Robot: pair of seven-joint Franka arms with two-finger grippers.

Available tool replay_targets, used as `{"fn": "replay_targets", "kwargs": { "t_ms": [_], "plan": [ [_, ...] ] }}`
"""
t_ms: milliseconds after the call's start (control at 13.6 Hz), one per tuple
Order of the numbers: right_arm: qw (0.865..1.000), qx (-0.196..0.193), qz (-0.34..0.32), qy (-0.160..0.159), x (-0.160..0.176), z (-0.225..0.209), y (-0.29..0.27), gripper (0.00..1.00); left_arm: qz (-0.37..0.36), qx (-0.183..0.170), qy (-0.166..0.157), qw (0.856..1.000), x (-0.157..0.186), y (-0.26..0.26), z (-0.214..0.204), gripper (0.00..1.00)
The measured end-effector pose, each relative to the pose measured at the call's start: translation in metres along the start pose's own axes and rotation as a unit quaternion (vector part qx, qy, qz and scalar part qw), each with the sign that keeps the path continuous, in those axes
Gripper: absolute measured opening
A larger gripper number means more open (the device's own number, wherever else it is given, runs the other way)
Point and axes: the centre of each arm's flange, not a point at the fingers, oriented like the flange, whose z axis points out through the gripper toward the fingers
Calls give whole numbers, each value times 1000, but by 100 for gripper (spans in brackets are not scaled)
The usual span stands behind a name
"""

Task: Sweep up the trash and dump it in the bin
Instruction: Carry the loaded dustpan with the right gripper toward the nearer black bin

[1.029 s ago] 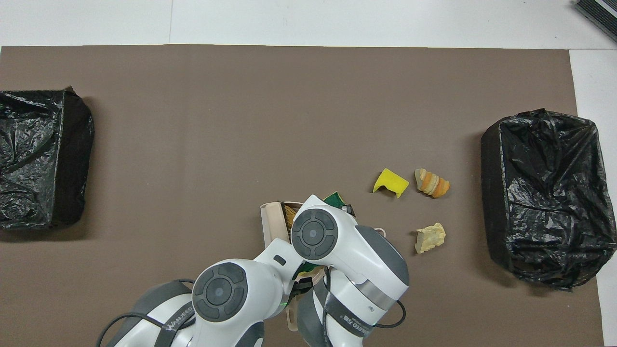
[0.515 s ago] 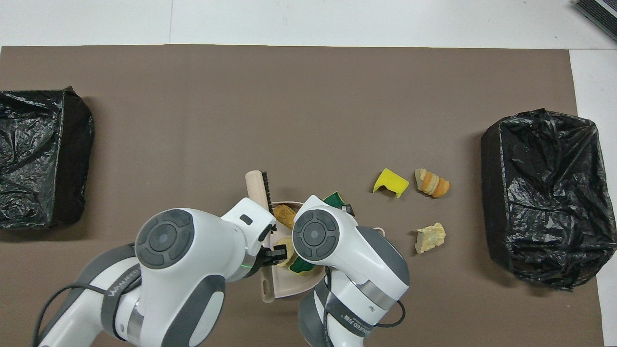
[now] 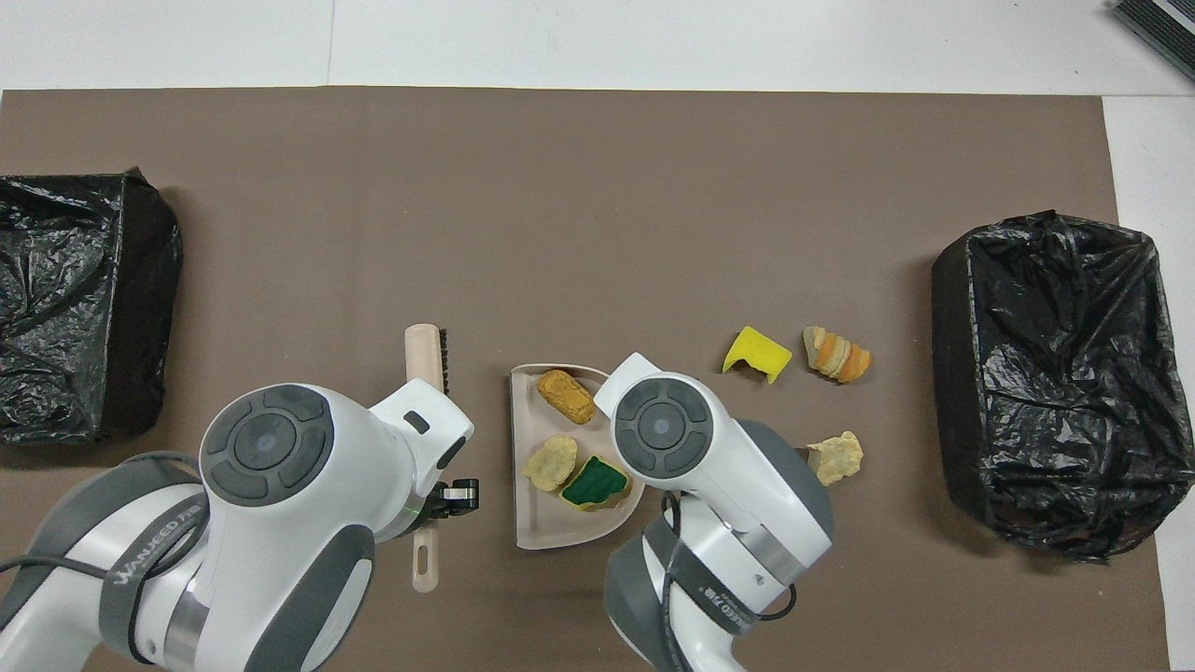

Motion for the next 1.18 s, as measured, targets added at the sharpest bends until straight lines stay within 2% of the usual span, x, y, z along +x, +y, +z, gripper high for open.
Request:
{"fn": "replay_targets", "kwargs": {
  "t_ms": [147,368,588,735,882,1029,1176],
  "plan": [
    [1000,-9,19,14,-22,-16,9,32,7,11,-4,1000,-14,6,9,26],
    [998,-16,56,22,-68,-35,25,32,18,39,-19,999,-49,25,48,26],
    [997,-6,72,28,-124,-58,49,32,16,55,-14,998,-90,51,93,26],
    [995,2,87,39,-162,-77,64,32,21,56,-16,998,-120,63,110,26],
    [995,3,88,42,-199,-92,76,32,25,57,-4,998,-143,73,129,26],
    [996,-1,81,45,-242,-97,86,32,22,63,-1,998,-153,74,146,26],
    [997,-4,68,48,-298,-94,95,32,14,59,-8,998,-155,72,152,26]
  ]
}}
